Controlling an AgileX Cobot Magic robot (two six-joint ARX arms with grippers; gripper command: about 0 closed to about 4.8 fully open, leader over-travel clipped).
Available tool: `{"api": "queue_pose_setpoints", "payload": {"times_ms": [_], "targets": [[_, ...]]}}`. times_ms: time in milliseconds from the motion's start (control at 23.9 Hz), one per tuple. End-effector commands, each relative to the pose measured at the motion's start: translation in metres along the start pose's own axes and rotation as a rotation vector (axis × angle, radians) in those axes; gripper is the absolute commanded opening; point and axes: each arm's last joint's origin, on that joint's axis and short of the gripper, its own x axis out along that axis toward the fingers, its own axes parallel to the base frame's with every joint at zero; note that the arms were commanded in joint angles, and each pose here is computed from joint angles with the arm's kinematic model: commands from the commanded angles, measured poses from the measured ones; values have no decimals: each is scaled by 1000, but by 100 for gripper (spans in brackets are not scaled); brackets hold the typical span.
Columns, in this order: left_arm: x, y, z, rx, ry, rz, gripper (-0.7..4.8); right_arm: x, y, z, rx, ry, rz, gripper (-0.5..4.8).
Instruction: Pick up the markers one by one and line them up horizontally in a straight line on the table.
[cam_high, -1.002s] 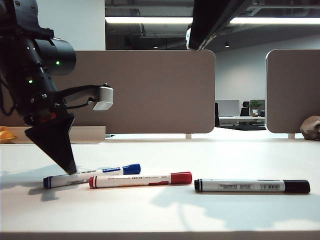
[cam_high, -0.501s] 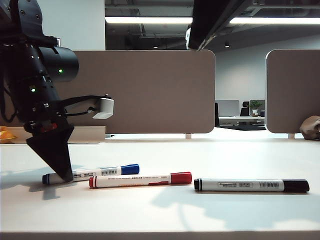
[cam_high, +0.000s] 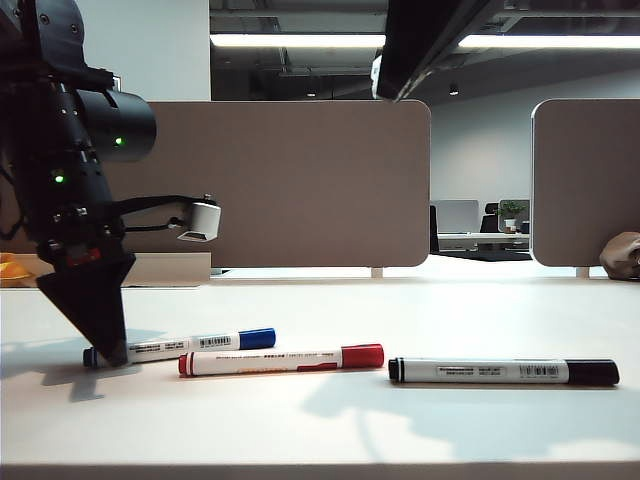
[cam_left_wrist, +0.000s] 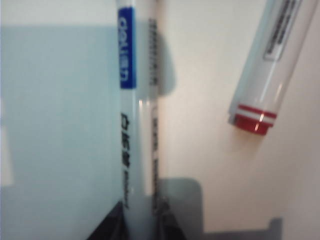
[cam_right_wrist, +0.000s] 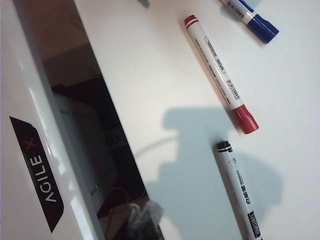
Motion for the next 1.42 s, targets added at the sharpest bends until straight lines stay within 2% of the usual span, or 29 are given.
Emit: {"api": "queue_pose_setpoints", "payload": {"times_ms": [42, 251, 459, 543, 835, 1086, 1420], "targets": [[4, -4, -8, -3, 95, -21, 99, -3, 1, 1, -11, -22, 4, -2], [4, -4, -8, -3, 102, -18, 97, -3, 1, 1, -15, -31, 30, -2], [4, -3, -8, -1, 96, -10, 72, -3, 1, 1, -15, -32, 32, -2], [4, -3, -8, -1, 106, 1, 46, -3, 1, 1, -14, -31, 32, -2], [4, -2, -11, -1, 170, 37, 47, -3, 1, 1, -14, -31, 32, -2], [3, -4, -14, 18, 214, 26, 48, -3, 1, 1, -19, -31, 32, -2], [0, -4, -23, -12, 269, -3, 49, -3, 1, 1, -33, -32, 35, -2]]}}
